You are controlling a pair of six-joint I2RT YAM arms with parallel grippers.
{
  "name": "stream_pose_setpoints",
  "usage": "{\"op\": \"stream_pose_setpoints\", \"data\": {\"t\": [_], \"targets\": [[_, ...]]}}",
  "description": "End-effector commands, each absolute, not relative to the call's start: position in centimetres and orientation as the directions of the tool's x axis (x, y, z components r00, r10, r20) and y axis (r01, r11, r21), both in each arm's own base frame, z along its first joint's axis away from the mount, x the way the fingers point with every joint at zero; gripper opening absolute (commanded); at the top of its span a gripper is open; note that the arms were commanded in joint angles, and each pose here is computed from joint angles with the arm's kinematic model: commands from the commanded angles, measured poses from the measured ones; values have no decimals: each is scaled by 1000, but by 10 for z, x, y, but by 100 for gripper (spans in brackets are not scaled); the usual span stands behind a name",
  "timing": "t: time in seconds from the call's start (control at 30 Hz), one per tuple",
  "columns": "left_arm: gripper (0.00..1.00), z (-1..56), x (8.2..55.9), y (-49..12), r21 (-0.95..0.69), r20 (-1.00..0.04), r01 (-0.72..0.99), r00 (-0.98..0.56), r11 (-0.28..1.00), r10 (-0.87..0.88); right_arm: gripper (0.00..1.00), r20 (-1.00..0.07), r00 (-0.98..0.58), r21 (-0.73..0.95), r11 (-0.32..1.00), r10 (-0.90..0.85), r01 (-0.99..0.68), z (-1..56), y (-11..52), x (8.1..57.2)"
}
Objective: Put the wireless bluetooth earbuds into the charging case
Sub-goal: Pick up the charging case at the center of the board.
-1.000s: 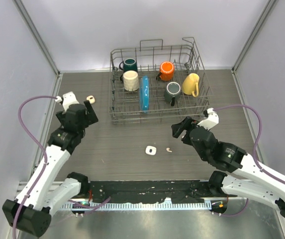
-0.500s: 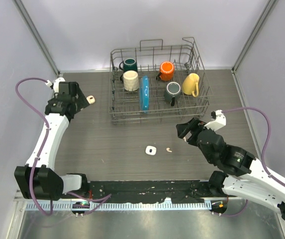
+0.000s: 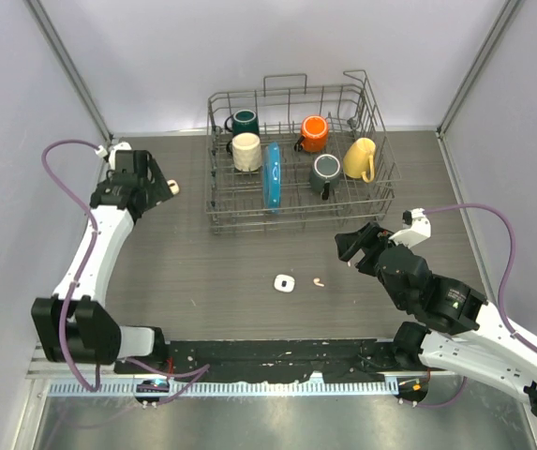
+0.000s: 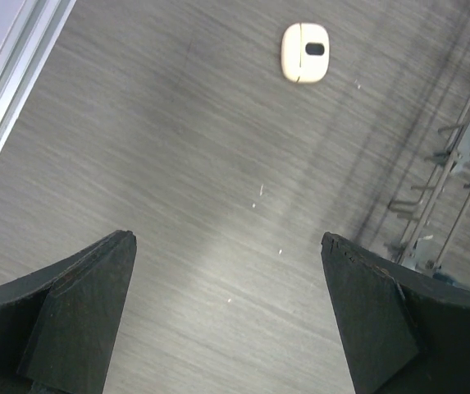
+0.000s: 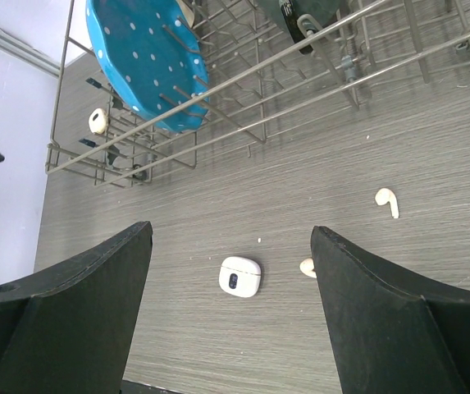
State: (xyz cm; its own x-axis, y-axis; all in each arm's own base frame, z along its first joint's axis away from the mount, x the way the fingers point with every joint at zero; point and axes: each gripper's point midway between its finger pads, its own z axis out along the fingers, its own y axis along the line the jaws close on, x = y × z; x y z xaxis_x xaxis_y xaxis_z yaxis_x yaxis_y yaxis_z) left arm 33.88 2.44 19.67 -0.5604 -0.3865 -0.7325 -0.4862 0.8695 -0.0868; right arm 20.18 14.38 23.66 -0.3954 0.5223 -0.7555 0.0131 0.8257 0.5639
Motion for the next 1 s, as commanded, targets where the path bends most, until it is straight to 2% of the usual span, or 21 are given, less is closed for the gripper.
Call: {"op": "stream_pose_setpoints", "data": {"t": [0.0, 0.3, 0.67, 0.97], "targets": [[100, 208, 370, 32, -63, -750, -481, -555, 875, -359, 84, -766, -365, 564, 825, 530, 14, 246, 140, 205], [100, 167, 411, 53, -64, -673, -523, -606, 850, -424, 84, -763, -355, 577, 817, 541, 7, 251, 138, 204], [96, 132, 483, 27, -179, -619, -427, -652, 886, -439, 84, -777, -357, 553, 833, 519, 7, 250, 139, 206], [92, 93, 521, 27, -155, -566, -436, -696, 886, -441, 84, -786, -363, 533, 846, 500, 13, 249, 142, 209]]}}
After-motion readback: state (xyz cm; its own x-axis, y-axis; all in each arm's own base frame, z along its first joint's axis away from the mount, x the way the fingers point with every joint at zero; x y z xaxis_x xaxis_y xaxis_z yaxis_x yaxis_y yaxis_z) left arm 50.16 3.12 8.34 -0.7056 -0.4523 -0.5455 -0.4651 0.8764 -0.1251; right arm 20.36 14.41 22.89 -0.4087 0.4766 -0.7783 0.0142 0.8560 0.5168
